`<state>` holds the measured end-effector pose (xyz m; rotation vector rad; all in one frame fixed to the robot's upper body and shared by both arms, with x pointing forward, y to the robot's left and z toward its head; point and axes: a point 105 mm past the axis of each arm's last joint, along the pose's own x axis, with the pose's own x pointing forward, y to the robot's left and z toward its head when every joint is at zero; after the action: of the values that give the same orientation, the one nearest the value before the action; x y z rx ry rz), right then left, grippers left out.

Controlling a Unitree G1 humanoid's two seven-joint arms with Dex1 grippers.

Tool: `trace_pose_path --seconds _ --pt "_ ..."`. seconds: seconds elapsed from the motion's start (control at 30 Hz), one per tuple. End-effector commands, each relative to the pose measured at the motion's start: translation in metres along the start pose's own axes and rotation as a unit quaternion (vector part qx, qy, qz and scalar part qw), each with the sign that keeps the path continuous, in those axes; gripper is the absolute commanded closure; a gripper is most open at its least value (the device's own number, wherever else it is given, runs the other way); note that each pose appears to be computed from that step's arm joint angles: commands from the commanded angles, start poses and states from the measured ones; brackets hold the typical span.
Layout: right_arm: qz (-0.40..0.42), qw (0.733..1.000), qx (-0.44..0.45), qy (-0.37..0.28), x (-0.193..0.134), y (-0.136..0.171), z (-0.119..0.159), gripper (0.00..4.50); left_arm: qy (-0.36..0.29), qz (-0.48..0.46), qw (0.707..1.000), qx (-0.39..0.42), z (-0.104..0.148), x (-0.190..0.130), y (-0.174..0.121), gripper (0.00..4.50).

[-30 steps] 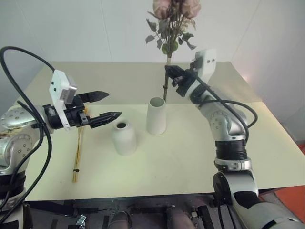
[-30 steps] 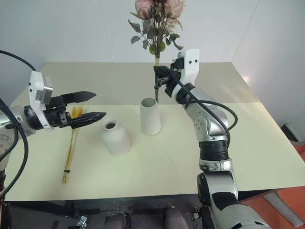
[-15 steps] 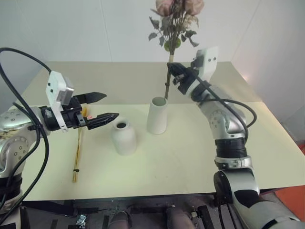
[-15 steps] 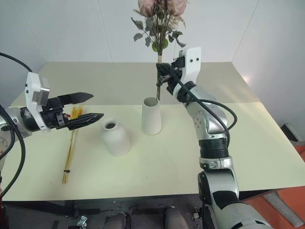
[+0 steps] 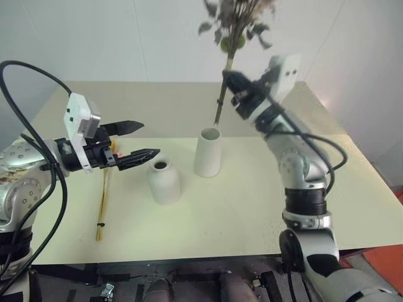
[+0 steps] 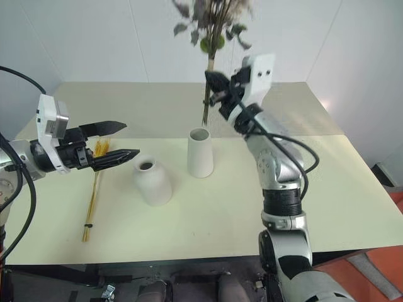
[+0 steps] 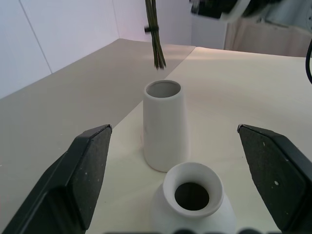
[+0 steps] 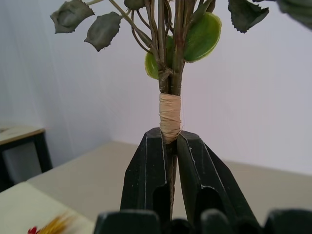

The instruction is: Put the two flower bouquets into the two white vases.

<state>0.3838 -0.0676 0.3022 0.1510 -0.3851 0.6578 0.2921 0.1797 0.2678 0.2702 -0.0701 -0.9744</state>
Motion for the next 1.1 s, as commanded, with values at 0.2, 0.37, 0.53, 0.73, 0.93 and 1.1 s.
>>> trace_pose_path --seconds 0.2,0.37,0.53,0.73,0.93,1.1 --pt "0.016 1.0 -0.01 -0.02 0.001 0.011 0.006 4.37 -0.01 0.004 1.0 0.025 0.012 -0.005 -0.001 0.0" --pt "0.013 1.0 -0.012 -0.01 0.001 0.008 -0.004 4.37 -0.008 0.007 1.0 0.026 0.013 -0.007 -0.002 0.0" --pt "0.02 0.999 -0.038 0.005 -0.006 0.01 -0.019 4.02 -0.005 0.015 1.0 0.027 0.012 -0.01 -0.001 0.0" --pt "0.021 0.998 -0.056 0.012 -0.031 0.007 -0.029 2.04 -0.001 0.023 0.999 0.026 0.01 -0.01 0.003 0.0" --pt "0.014 0.997 -0.079 0.022 -0.055 -0.001 -0.026 0.01 0.003 0.028 0.999 0.026 0.008 -0.009 0.005 0.0" --pt "0.024 0.994 -0.1 0.042 -0.075 -0.007 -0.016 0.01 0.045 0.076 0.996 0.03 -0.005 -0.013 0.014 0.0"
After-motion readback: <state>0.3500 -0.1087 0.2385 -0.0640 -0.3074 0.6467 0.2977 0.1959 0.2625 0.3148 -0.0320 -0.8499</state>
